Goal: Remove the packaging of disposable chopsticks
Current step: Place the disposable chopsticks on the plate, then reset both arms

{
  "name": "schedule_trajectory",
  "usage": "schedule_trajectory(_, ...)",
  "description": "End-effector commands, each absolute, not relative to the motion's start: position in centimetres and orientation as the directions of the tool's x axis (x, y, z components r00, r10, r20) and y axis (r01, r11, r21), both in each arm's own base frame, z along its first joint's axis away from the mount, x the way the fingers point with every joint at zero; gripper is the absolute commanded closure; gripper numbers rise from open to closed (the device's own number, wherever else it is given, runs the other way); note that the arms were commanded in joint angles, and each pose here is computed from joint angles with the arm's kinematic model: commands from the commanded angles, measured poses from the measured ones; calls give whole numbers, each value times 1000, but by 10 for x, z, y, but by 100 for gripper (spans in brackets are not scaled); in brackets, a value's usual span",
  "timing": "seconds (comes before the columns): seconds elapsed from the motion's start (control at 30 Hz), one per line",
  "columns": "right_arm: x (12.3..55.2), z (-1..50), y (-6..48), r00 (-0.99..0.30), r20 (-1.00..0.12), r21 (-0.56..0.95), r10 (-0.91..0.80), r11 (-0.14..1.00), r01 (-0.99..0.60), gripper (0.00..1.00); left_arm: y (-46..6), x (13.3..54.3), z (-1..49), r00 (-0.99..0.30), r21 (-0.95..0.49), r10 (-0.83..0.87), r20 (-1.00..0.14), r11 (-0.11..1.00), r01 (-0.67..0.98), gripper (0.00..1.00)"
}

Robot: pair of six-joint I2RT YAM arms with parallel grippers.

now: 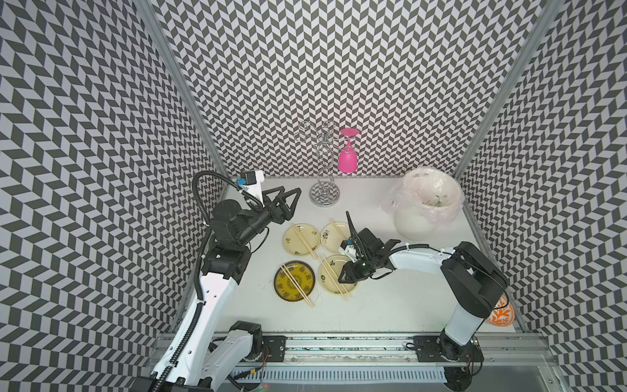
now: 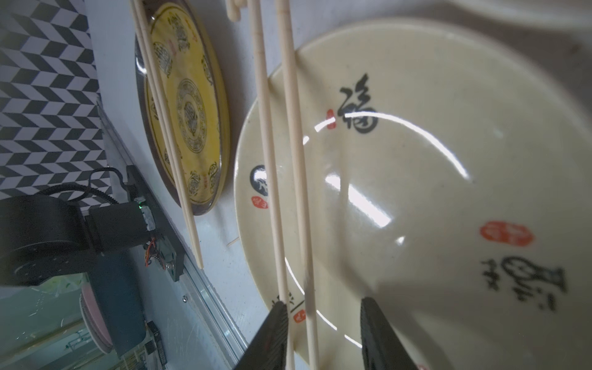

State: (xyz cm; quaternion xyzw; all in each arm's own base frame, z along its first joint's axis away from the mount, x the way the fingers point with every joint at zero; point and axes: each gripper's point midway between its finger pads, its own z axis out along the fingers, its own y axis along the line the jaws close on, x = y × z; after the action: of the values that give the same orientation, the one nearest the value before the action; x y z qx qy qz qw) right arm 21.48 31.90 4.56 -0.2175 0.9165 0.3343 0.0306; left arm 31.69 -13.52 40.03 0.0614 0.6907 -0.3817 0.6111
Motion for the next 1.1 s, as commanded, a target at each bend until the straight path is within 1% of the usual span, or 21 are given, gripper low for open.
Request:
schedule_trajectory(0.0,237,87,321,-879,-330,549,-344,688,-475,57,-127,326,388,-239,-447,-378,-895,743,499,20)
schedule_trajectory(0.07,242,104,318,-870,-364,524,-334,698,-488,55,-119,334,383,-222,-439,-379,-899,774,456,20)
schedule_trajectory(0.17,249,137,310,-848,-426,478,-316,717,-507,54,-94,350,378,-163,-432,-400,-902,834,344,20)
schedule_trajectory(0.23,263,167,300,-818,-501,418,-282,749,-514,53,-66,358,374,-84,-414,-406,-910,885,214,21)
schedule_trajectory(0.3,285,197,279,-775,-591,330,-223,810,-485,53,-36,363,363,-2,-371,-372,-928,926,65,20)
schedule_trajectory(0.4,328,244,237,-637,-760,197,-125,891,-409,53,1,363,334,70,-285,-278,-958,950,-126,19)
schedule_trajectory(0.53,366,279,173,-398,-915,48,-74,956,-289,53,29,356,295,92,-196,-178,-980,947,-256,19)
schedule_trajectory(0.6,373,287,149,-308,-947,-12,-86,972,-235,53,33,351,280,97,-153,-131,-987,950,-271,18)
schedule_trajectory(0.7,369,286,134,-194,-972,-88,-135,968,-234,54,39,341,259,106,-108,-80,-991,950,-293,18)
schedule_trajectory(0.83,355,280,120,-73,-988,-119,-139,966,-230,53,46,334,236,102,-88,-60,-993,951,-295,17)
schedule_trajectory(0.93,346,276,112,-27,-991,-123,-132,967,-223,53,50,334,222,80,-76,-55,-995,953,-292,17)
schedule_trajectory(1.07,339,273,105,21,-993,-116,-114,968,-221,53,52,331,210,84,-56,-35,-996,964,-260,17)
